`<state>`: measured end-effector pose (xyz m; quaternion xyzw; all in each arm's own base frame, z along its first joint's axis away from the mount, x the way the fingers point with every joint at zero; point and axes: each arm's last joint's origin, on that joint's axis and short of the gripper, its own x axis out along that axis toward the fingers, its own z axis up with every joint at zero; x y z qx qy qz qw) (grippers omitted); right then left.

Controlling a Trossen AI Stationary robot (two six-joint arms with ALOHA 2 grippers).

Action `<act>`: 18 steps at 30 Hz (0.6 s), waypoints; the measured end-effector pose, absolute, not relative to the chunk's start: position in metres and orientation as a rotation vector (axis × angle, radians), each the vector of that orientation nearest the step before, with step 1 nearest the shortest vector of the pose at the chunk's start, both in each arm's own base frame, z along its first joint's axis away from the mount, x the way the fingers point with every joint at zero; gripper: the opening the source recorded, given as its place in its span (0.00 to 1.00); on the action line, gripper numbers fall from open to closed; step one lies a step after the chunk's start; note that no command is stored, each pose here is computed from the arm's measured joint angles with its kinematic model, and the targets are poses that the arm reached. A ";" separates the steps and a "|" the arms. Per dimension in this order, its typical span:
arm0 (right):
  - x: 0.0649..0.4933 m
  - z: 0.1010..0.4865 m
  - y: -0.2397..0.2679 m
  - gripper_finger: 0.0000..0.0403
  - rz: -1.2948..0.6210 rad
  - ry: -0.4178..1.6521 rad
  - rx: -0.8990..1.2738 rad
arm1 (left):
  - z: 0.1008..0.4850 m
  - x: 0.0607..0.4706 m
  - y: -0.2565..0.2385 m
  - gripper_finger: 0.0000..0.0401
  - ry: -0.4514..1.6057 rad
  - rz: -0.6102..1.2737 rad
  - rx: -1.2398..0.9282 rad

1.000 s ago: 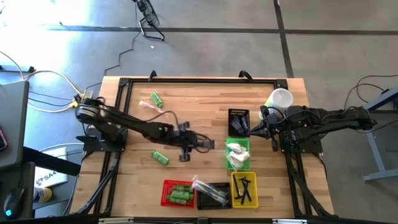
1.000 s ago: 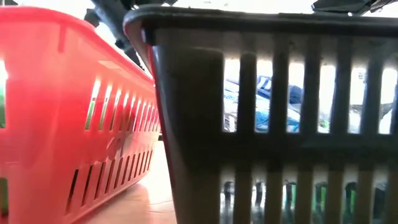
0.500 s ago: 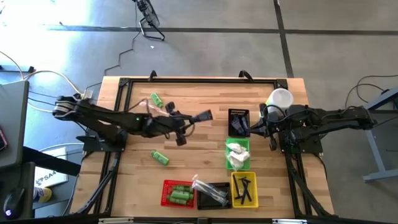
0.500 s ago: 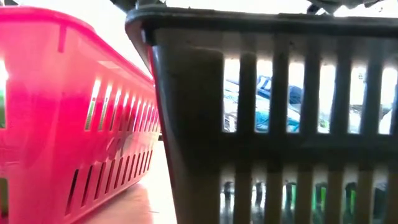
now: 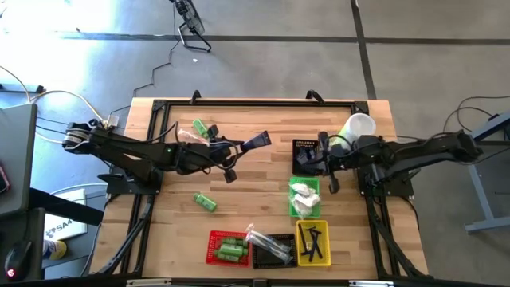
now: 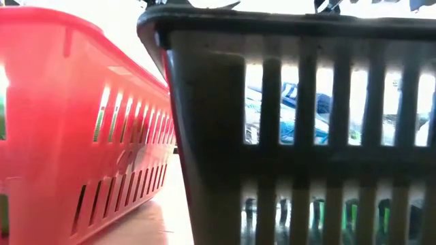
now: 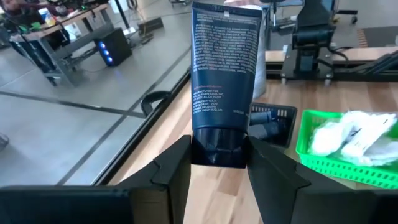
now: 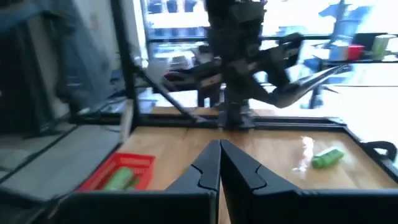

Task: Pick & Place Travel size toiletries
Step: Put the blue shaving cream into the top black bin

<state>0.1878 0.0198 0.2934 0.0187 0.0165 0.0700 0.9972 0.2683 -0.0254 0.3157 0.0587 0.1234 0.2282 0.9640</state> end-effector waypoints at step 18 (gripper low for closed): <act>0.256 0.262 0.001 0.21 -0.252 -0.124 0.301 | 0.315 0.269 -0.025 0.35 0.252 0.476 0.125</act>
